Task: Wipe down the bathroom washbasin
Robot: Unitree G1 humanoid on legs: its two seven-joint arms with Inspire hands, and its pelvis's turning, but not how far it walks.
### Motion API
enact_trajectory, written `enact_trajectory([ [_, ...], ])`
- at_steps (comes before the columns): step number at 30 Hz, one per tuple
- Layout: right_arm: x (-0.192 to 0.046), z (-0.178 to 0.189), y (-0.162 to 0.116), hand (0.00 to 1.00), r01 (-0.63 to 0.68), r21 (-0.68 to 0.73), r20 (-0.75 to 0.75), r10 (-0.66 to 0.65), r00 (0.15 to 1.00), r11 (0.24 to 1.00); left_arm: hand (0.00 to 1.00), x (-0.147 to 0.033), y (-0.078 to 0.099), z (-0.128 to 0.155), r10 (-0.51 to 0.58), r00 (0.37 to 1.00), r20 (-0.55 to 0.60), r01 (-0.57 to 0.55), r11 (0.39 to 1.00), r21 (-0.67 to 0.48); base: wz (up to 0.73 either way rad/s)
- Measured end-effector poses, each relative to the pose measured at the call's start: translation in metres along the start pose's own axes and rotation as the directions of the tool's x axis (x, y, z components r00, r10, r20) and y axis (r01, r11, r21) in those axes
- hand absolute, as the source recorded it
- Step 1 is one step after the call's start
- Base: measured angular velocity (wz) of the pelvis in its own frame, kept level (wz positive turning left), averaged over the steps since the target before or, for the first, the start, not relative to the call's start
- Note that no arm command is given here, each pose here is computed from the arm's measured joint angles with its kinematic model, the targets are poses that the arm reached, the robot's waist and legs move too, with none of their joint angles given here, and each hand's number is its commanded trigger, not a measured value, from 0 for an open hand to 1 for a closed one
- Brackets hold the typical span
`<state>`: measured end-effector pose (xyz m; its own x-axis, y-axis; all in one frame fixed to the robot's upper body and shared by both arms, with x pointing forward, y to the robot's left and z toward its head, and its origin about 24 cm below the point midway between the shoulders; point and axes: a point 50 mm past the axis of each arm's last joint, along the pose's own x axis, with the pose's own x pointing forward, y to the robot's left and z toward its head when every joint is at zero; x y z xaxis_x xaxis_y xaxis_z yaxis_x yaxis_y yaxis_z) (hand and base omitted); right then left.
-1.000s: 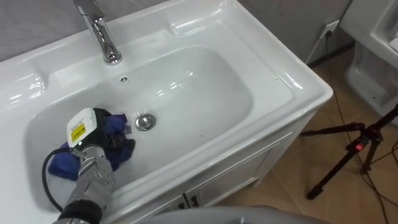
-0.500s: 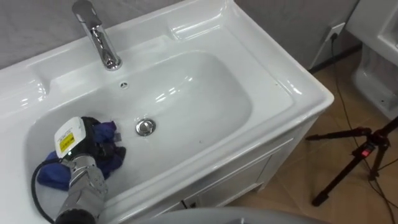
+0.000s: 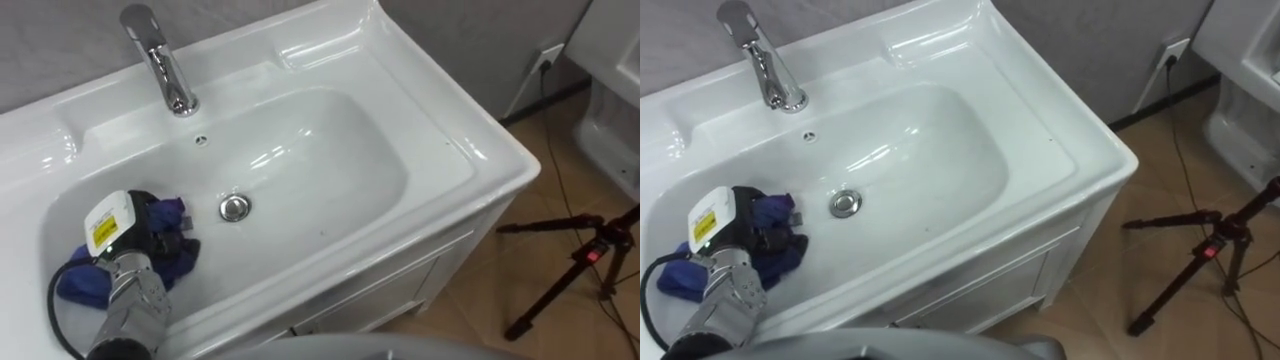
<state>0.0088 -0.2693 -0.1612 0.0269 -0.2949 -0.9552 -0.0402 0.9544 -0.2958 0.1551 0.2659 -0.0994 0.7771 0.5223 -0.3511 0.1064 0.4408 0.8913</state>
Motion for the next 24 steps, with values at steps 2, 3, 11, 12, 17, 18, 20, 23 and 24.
enact_trajectory([
  [2, 0.000, 0.002, 0.000, 0.00, 0.000, 0.019, 0.011, 0.000, 1.000, 1.000, 1.00, 0.001, 0.002, 0.003, 0.011, 1.000, 0.012, -0.011, 1.000, -0.007, 0.09],
  [3, 0.000, 0.003, 0.000, 0.00, -0.001, 0.028, 0.021, 0.000, 1.000, 1.000, 1.00, 0.003, 0.005, 0.007, 0.024, 0.999, 0.025, -0.024, 1.000, -0.016, 0.21],
  [11, 0.001, 0.007, 0.002, 0.00, 0.022, 0.022, 0.040, -0.023, 0.999, 1.000, 1.00, 0.006, 0.026, 0.032, 0.126, 0.986, 0.111, -0.117, 0.990, -0.080, 0.21],
  [12, 0.001, 0.007, 0.002, 0.00, 0.023, 0.023, 0.045, -0.024, 0.999, 0.999, 1.00, 0.007, 0.032, 0.038, 0.153, 0.980, 0.131, -0.140, 0.985, -0.098, 0.26],
  [17, 0.001, 0.001, 0.004, 0.00, 0.028, 0.025, 0.015, -0.029, 0.999, 0.999, 1.00, 0.008, 0.053, 0.055, 0.267, 0.946, 0.184, -0.239, 0.957, -0.163, 0.15],
  [18, 0.002, 0.000, 0.004, 0.00, 0.028, 0.031, 0.007, -0.028, 1.000, 0.999, 1.00, 0.008, 0.060, 0.060, 0.308, 0.931, 0.198, -0.274, 0.944, -0.183, 0.16],
  [20, 0.002, -0.001, 0.004, 0.00, 0.036, 0.038, 0.004, -0.036, 0.999, 0.999, 1.00, 0.007, 0.069, 0.065, 0.363, 0.907, 0.213, -0.321, 0.924, -0.210, 0.07],
  [23, 0.002, 0.001, 0.004, 0.00, 0.031, 0.051, 0.019, -0.032, 0.999, 0.998, 1.00, 0.004, 0.084, 0.075, 0.435, 0.867, 0.245, -0.376, 0.891, -0.253, 0.13],
  [24, 0.002, 0.001, 0.004, 0.00, 0.029, 0.061, 0.024, -0.031, 0.999, 0.998, 1.00, 0.003, 0.092, 0.080, 0.468, 0.844, 0.263, -0.399, 0.875, -0.275, 0.18],
])
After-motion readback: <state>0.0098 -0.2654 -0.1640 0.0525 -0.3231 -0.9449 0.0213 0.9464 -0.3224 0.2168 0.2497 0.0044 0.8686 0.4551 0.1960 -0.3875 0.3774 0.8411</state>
